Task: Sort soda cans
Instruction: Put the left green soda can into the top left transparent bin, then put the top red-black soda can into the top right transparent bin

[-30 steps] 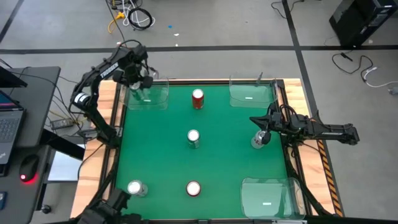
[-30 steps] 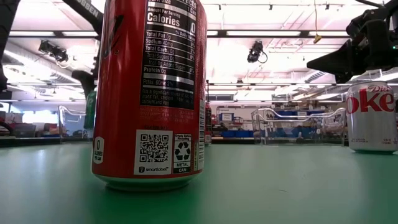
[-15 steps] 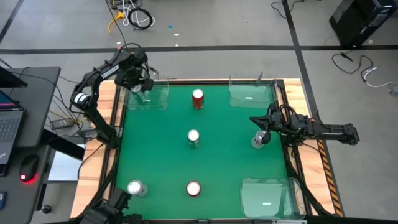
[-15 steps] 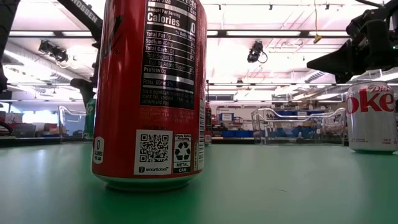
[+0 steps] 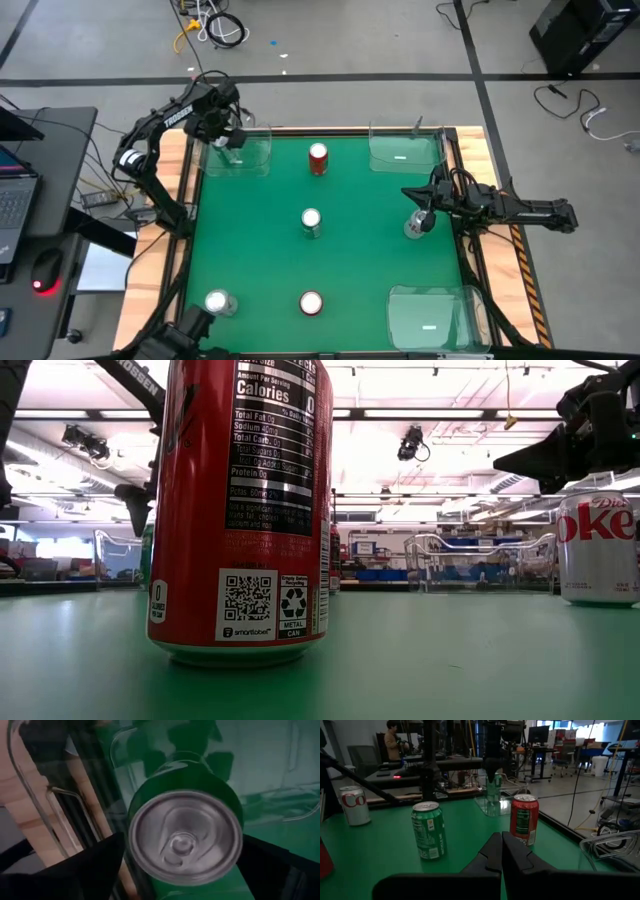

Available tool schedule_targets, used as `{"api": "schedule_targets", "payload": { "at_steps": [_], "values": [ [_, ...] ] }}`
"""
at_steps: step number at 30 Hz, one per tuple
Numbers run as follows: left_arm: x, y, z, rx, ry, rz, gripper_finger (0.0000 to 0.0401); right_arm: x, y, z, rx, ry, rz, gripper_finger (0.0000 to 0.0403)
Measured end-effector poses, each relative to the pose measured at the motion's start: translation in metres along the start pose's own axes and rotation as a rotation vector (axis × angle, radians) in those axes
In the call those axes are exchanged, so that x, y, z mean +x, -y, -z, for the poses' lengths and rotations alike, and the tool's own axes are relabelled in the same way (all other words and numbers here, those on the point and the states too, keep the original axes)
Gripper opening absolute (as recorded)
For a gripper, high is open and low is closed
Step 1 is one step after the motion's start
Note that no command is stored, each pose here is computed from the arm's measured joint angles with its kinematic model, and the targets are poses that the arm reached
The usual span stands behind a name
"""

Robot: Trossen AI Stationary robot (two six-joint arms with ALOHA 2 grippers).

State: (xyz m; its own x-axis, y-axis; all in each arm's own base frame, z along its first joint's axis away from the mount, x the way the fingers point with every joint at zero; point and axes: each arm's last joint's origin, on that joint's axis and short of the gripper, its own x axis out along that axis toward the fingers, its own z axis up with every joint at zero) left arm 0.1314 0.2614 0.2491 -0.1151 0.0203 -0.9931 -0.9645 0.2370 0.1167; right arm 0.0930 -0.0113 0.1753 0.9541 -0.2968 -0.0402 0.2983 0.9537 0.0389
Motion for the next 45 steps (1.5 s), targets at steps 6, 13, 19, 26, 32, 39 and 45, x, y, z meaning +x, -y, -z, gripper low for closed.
{"api": "schedule_targets", "payload": {
  "at_steps": [6,13,19,26,32,39,45],
  "values": [
    [-0.002,0.001,0.001,0.045,0.005,-0.048,0.0365,0.0,0.0,0.0,0.0,0.0,0.0,0.0],
    [-0.021,0.0,-0.002,0.064,0.032,-0.051,0.0366,0.0,0.0,0.0,0.0,0.0,0.0,0.0],
    [-0.053,0.004,-0.004,0.126,0.104,-0.072,0.0367,0.0,0.0,0.0,0.0,0.0,0.0,0.0],
    [-0.112,0.019,-0.006,0.206,0.323,-0.036,0.0362,0.0,0.0,0.0,0.0,0.0,0.0,0.0],
    [-0.176,0.045,0.009,0.304,0.612,0.066,0.0329,0.0,0.0,0.0,0.0,0.001,0.0,0.0],
    [-0.225,0.09,0.042,0.518,0.956,0.284,0.0249,0.0,0.0,0.0,0.0,0.0,0.0,0.0],
    [-0.222,0.133,0.049,0.769,1.123,0.386,0.0148,0.0,0.0,-0.001,0.002,0.008,0.0,0.0]
  ]
}}
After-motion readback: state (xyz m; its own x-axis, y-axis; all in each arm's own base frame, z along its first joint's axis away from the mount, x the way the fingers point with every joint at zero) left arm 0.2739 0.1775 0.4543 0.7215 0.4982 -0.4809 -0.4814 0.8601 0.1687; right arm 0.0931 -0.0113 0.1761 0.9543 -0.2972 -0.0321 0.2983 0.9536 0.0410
